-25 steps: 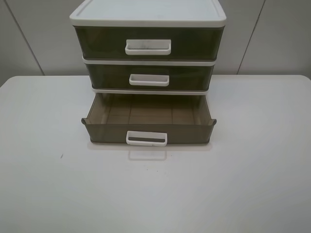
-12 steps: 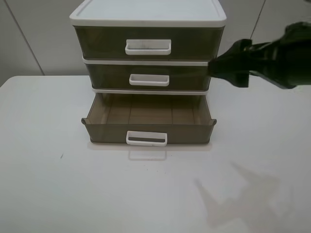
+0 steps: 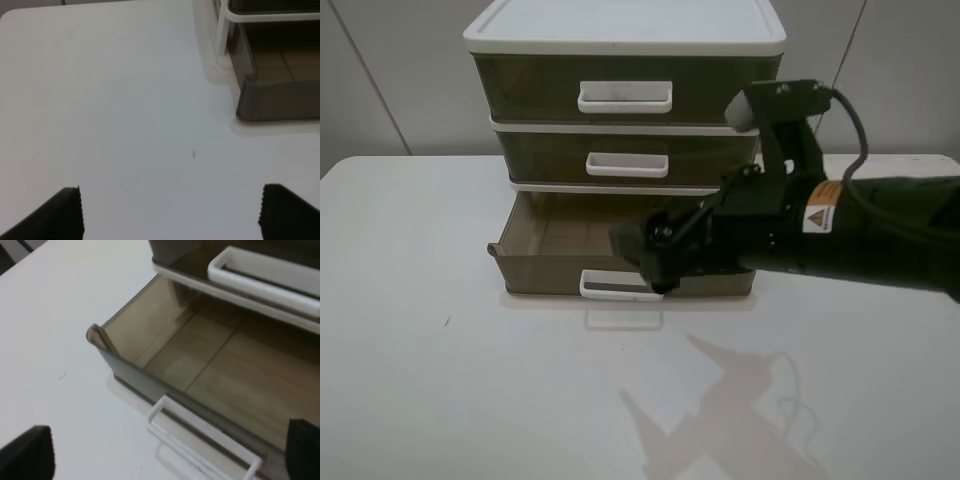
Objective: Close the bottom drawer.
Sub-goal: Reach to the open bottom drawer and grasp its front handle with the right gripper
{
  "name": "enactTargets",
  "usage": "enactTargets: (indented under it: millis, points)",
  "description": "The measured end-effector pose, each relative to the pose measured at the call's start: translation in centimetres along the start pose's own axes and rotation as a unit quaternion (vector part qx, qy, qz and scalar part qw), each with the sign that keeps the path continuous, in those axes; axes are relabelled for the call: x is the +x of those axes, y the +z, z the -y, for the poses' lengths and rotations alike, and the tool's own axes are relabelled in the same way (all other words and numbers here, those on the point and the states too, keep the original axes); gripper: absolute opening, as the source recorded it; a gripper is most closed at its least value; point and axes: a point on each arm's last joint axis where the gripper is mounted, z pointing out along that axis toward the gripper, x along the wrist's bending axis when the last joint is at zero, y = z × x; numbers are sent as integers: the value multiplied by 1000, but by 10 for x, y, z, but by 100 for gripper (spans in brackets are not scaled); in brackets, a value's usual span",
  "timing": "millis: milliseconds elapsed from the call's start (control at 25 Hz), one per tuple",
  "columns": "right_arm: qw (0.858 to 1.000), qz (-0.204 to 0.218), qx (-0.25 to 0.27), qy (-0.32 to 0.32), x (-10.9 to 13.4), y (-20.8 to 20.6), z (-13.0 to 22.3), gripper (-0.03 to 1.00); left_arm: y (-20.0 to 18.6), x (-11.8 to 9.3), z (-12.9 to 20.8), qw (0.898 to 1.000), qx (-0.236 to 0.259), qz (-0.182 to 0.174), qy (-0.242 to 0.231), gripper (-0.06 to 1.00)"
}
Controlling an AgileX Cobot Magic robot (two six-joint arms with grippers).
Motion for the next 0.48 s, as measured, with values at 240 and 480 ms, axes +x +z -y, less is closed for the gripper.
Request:
enactTargets:
  millis: [240, 480]
  points:
    - [1000, 1, -8, -17, 3, 24, 36, 80, 0, 0, 0, 1000, 0, 0, 0, 72]
    - [998, 43, -48, 21, -7, 44, 47, 63, 0, 0, 0, 1000, 0, 0, 0, 72]
